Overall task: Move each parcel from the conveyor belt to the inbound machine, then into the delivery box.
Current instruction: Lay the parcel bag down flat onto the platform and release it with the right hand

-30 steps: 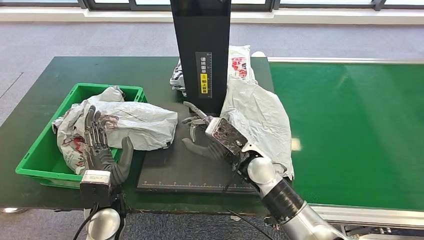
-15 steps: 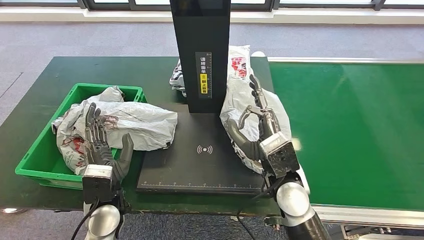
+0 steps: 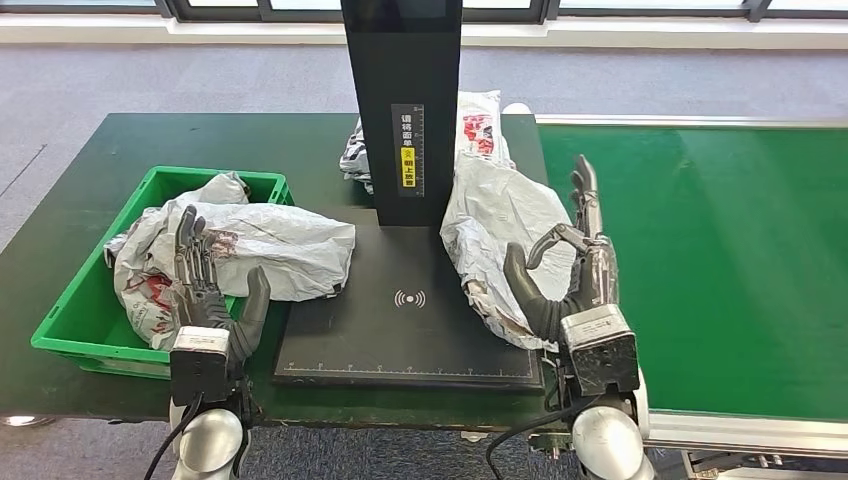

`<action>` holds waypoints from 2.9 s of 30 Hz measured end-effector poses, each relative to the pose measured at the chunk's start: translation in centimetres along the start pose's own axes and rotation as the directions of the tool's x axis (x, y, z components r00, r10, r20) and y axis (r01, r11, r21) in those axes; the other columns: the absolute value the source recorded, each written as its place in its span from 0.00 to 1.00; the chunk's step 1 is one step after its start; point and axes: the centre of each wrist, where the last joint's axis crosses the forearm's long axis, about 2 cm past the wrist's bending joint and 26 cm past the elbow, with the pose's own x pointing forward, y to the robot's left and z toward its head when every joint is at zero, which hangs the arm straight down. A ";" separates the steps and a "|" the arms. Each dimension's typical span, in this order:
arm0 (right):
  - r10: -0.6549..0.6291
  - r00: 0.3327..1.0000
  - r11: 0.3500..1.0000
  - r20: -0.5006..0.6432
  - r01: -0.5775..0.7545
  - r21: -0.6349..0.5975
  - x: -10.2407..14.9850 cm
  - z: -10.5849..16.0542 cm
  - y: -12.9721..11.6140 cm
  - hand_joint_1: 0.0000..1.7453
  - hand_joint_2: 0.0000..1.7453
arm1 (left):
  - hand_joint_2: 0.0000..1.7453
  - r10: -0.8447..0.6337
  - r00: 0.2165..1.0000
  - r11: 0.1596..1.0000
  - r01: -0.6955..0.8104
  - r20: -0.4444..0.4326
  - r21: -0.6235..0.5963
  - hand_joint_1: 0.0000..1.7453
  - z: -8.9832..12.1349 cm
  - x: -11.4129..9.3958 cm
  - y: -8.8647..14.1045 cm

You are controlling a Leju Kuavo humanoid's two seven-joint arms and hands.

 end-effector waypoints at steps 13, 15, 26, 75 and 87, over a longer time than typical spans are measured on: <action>0.422 0.778 0.886 -0.467 -0.462 0.032 -6.3 4.3 -3.0 0.00 0.00 | 1.00 0.008 0.999 1.000 -0.009 -0.033 -0.014 0.00 -1.5 -0.1 -0.3; 0.442 0.742 0.880 -0.504 -0.468 0.083 -7.8 4.8 -2.6 0.00 0.00 | 1.00 0.010 0.999 1.000 -0.010 -0.035 -0.017 0.00 -1.6 -0.2 -0.5; 0.497 0.670 0.862 -0.552 -0.457 0.222 -13.4 3.9 -0.8 0.00 0.00 | 1.00 0.000 0.999 1.000 -0.001 -0.047 -0.014 0.00 -1.1 -0.6 -0.9; 0.251 0.777 0.786 -0.577 0.184 0.590 -12.4 4.1 8.4 0.00 1.00 | 1.00 0.001 1.000 0.999 -0.002 -0.029 -0.038 0.00 -0.7 -0.6 -0.6; 0.090 0.813 0.661 -0.575 0.383 0.645 -10.9 4.5 10.8 0.00 1.00 | 1.00 0.011 1.000 0.999 -0.011 -0.011 -0.052 0.00 -1.1 -0.4 -0.9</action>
